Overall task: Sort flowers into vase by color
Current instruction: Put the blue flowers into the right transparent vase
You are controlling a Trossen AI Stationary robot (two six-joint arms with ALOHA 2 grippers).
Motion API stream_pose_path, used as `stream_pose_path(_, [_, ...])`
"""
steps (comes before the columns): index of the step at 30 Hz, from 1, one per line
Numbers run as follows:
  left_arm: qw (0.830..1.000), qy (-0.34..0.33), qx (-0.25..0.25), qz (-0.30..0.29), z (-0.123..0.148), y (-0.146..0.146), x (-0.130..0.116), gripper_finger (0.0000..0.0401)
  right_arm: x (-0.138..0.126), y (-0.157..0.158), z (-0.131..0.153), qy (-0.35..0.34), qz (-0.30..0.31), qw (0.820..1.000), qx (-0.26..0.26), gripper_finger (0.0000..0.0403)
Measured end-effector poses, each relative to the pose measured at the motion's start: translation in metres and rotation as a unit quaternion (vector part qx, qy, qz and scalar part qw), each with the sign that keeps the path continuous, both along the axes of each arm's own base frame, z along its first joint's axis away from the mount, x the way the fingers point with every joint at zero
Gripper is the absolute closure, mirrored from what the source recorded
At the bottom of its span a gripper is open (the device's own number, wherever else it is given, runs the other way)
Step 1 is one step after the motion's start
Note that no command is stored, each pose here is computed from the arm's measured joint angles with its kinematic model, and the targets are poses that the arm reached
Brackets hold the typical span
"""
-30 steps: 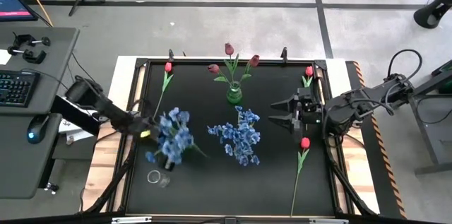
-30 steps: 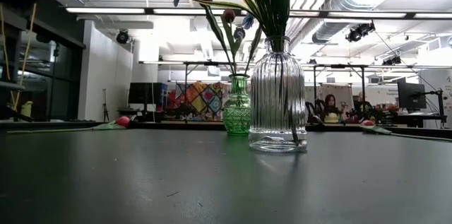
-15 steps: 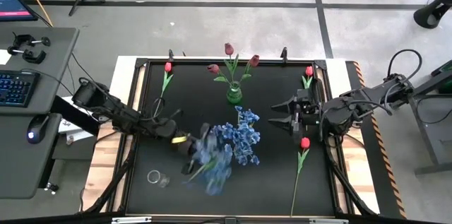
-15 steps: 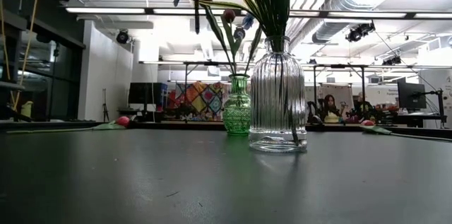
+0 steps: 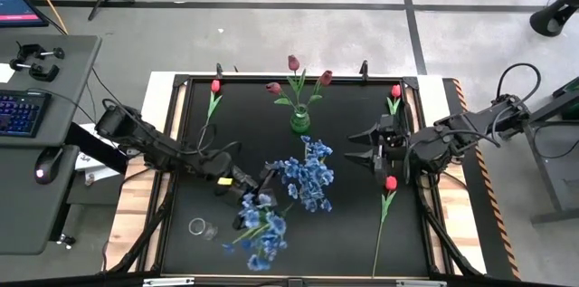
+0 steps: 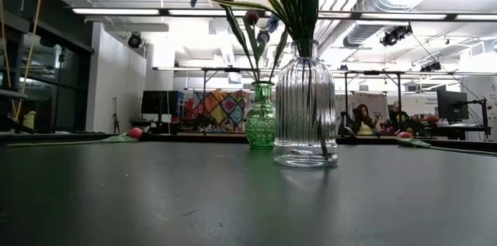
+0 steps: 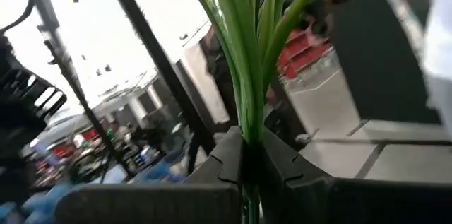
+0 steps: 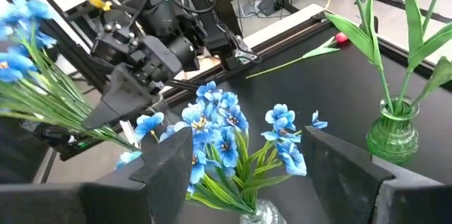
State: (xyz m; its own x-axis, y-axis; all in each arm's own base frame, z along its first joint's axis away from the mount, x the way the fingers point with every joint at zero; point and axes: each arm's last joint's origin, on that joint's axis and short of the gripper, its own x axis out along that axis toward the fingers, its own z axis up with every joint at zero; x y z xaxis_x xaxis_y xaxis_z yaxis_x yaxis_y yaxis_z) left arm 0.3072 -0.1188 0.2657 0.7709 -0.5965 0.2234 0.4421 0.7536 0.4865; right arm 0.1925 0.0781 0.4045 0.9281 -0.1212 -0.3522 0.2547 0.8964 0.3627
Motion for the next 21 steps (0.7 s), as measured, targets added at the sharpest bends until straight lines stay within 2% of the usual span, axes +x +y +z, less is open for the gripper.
stream_pose_path(3, [0.999, 0.011, -0.002, 0.03, -0.007, -0.001, 0.01, 0.0399, 0.0, 0.0, 0.0, 0.002, 0.0, 1.0, -0.001, 0.0151])
stream_pose_path(7, [0.999, 0.024, 0.03, 0.032, -0.025, -0.008, 0.02, 0.04, 0.0, 0.0, -0.001, 0.003, 0.0, 1.0, -0.001, 0.0151])
stream_pose_path(12, [0.998, -0.009, 0.017, 0.059, -0.025, -0.001, 0.028, 0.04, 0.0, 0.0, -0.001, 0.003, 0.0, 1.0, -0.001, 0.0151])
stream_pose_path(21, [0.996, -0.019, 0.031, 0.079, -0.025, 0.023, 0.035, 0.04, 0.0, 0.0, -0.001, 0.005, 0.0, 1.0, -0.002, 0.0151])
